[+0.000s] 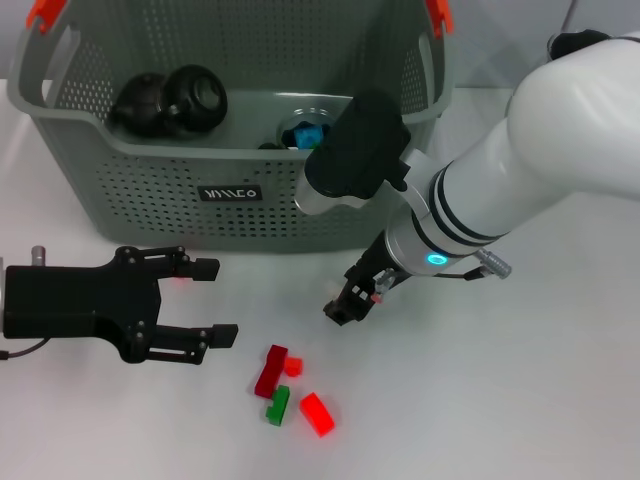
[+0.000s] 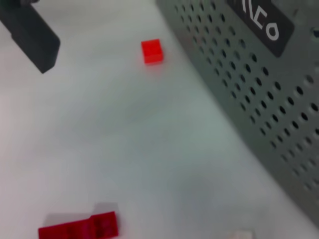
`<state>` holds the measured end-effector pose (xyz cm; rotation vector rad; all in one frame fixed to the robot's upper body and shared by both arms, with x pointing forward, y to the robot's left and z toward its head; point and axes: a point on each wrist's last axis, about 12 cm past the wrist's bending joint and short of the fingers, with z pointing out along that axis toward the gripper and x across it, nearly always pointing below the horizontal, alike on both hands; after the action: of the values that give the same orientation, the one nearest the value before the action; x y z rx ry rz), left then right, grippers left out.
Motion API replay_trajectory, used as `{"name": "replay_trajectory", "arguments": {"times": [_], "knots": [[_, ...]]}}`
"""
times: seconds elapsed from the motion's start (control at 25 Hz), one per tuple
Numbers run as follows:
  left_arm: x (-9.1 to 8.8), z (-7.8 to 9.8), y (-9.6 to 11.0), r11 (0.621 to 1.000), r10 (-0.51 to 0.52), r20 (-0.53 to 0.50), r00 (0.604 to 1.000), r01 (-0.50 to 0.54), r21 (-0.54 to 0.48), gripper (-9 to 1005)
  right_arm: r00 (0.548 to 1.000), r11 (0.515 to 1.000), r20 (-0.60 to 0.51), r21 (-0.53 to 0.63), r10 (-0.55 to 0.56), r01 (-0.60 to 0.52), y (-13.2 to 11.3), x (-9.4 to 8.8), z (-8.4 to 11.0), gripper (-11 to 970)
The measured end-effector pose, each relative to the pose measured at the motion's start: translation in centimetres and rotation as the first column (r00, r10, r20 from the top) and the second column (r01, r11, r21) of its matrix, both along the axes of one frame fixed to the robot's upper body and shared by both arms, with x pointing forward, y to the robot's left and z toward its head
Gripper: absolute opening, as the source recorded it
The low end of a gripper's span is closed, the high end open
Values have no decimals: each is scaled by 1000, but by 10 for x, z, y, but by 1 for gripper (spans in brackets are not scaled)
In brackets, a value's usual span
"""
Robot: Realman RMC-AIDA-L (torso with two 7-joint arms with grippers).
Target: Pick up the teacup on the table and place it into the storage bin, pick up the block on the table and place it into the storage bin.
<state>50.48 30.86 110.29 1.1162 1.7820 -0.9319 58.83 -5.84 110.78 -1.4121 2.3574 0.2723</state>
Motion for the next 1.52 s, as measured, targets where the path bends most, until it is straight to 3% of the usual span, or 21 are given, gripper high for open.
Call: {"name": "replay_trajectory", "arguments": {"times": [0.2, 0.4, 0.84, 1.08, 1.28, 1.4, 1.52], "knots": [[0, 0, 0, 1000, 1, 1, 1000, -1, 1, 842, 1000, 1000, 7, 17, -8, 8, 1, 1, -4, 603], [0, 0, 0, 1000, 4, 1, 1000, -4, 2, 842, 1000, 1000, 20, 17, -9, 9, 0, 2, -6, 392], [0, -1, 1, 1000, 7, 1, 1000, -7, 4, 842, 1000, 1000, 26, 8, 2, -2, 0, 0, -12, 395], [0, -1, 1, 1000, 7, 1, 1000, -7, 4, 841, 1000, 1000, 22, 5, 1, -1, -1, -1, -13, 331], [-1, -1, 1, 1000, 6, 0, 1000, -6, 3, 841, 1000, 1000, 16, 6, 0, 0, 0, -2, -13, 223], [-1, -1, 1, 1000, 3, -2, 1000, -3, 0, 841, 1000, 1000, 16, 21, 7, -8, 0, -3, -7, 158], [-2, -1, 2, 1000, 7, -2, 1000, -7, -2, 841, 1000, 999, 4, 41, 22, -22, -1, -8, 3, 158]]}}
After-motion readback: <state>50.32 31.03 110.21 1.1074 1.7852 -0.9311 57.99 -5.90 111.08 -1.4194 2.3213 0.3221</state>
